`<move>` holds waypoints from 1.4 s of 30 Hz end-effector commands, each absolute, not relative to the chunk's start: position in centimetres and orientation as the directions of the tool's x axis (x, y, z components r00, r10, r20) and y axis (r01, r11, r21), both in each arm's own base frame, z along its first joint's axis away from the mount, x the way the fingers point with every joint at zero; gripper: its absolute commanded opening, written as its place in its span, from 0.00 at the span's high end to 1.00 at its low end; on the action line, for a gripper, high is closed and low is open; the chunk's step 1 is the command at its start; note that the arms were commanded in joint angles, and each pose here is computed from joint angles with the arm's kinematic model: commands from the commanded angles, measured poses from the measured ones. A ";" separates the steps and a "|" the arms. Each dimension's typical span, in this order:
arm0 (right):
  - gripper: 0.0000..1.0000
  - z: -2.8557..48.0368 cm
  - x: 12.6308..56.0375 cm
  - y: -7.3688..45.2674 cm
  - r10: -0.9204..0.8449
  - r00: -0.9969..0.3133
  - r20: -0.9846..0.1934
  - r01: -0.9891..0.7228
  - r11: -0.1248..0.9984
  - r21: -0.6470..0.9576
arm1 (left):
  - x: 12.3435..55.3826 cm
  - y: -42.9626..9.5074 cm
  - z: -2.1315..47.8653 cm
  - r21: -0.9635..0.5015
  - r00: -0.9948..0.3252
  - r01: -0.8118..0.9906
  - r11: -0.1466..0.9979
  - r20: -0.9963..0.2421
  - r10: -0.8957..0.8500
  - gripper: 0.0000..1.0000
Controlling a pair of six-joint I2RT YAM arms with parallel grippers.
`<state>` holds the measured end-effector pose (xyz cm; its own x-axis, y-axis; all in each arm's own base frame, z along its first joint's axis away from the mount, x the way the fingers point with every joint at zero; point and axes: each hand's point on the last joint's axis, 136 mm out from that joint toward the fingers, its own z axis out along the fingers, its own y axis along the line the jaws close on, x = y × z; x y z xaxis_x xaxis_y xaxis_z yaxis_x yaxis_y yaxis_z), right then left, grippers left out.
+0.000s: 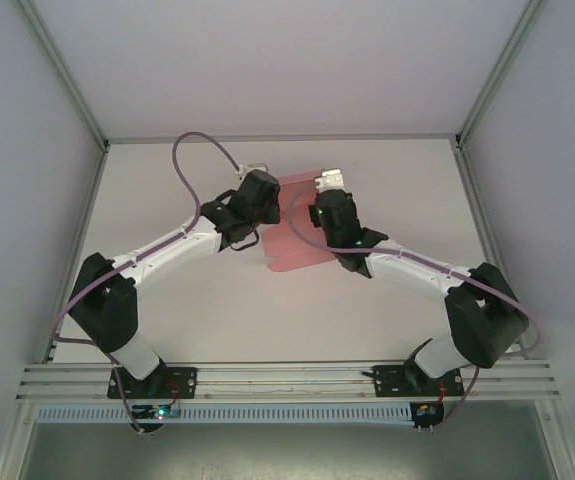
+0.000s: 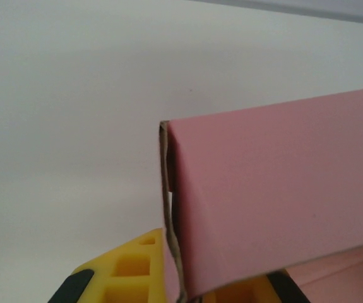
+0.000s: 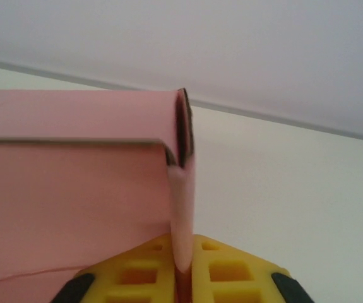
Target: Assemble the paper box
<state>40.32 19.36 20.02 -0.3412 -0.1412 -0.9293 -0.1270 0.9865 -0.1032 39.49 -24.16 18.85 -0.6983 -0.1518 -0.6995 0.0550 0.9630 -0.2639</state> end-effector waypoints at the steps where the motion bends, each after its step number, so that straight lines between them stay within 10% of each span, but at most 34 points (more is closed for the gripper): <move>1: 0.76 21.5 40.4 20.4 -0.080 -0.292 -0.953 -0.270 0.963 0.001 | 39.5 -22.1 19.3 -0.240 -0.696 -0.011 0.971 -0.695 -0.180 1.00; 14: 0.02 27.5 33.8 23.1 -0.035 -0.232 -0.972 -0.574 0.812 0.108 | 40.1 -22.5 20.1 -0.182 -0.639 0.099 0.978 -0.765 -0.078 1.00; 26: 0.02 28.8 32.4 13.5 0.201 -0.223 -0.954 -0.289 0.921 0.262 | 41.3 -24.6 21.3 0.179 -0.436 0.534 0.826 -0.779 0.451 1.00; 42: 0.02 25.1 31.0 8.7 0.220 -0.364 -0.905 -0.159 0.943 0.294 | 37.3 -24.9 14.4 0.410 0.121 0.900 -0.149 0.093 0.988 1.00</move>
<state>31.75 9.09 25.85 -0.3425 0.2026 -0.9174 -0.1687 0.9473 0.2722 39.26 -27.08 17.73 -0.0487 0.9660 -0.2539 0.8713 0.1654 0.4620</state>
